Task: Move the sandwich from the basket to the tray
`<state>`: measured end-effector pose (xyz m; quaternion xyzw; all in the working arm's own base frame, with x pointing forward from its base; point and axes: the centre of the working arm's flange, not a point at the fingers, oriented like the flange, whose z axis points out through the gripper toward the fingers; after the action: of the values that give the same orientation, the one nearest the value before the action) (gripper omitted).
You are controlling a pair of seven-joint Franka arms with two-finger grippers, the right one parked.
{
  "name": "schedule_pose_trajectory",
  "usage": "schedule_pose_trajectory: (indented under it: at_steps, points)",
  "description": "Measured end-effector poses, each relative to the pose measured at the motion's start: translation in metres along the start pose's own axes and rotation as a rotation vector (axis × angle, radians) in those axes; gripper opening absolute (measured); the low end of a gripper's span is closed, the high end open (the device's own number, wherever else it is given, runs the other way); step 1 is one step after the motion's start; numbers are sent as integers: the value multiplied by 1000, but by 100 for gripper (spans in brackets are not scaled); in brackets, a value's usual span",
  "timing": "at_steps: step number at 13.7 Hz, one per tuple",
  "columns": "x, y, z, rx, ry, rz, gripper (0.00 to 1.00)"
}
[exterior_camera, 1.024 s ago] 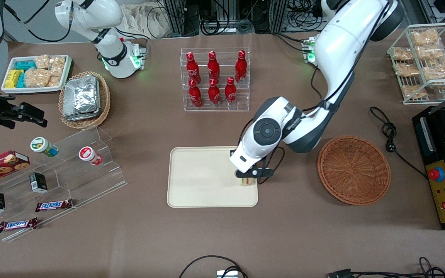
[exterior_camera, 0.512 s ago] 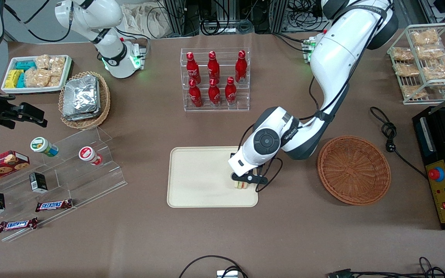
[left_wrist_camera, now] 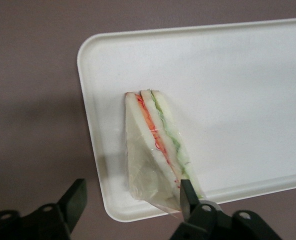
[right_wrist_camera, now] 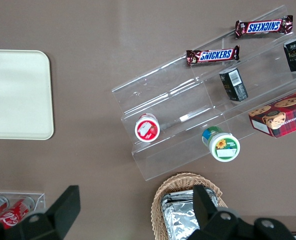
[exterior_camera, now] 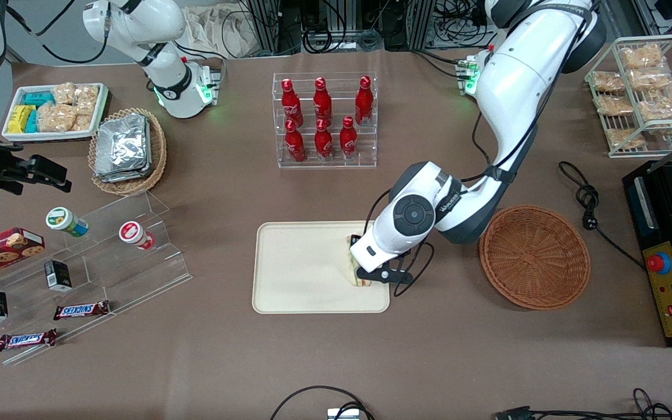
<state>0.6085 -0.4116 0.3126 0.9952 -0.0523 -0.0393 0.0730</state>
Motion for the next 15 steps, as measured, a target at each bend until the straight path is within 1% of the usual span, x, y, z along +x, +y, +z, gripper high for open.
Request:
schedule_pose_trajectory:
  at_steps: [1,2,3,5,8,9,10,12,13,14,15]
  points:
    - [-2,-1,-21,14,1,-5,99]
    - [-7,-3,-45,28,8,-6,100]
    - [-12,-5,-70,40,23,-7,100]
    - [-23,-28,-112,74,48,-28,100]
    - [-48,-103,-150,153,46,-40,100]
    - [-59,-127,-159,171,42,-34,100]
    - [-70,-147,-167,170,28,-21,100]
    - [-84,-192,-187,131,-23,-34,100]
    - [-86,-219,-199,116,-36,-60,100]
    - [-85,-246,-212,109,-31,-91,100]
    - [-82,-266,-221,104,-17,-119,100]
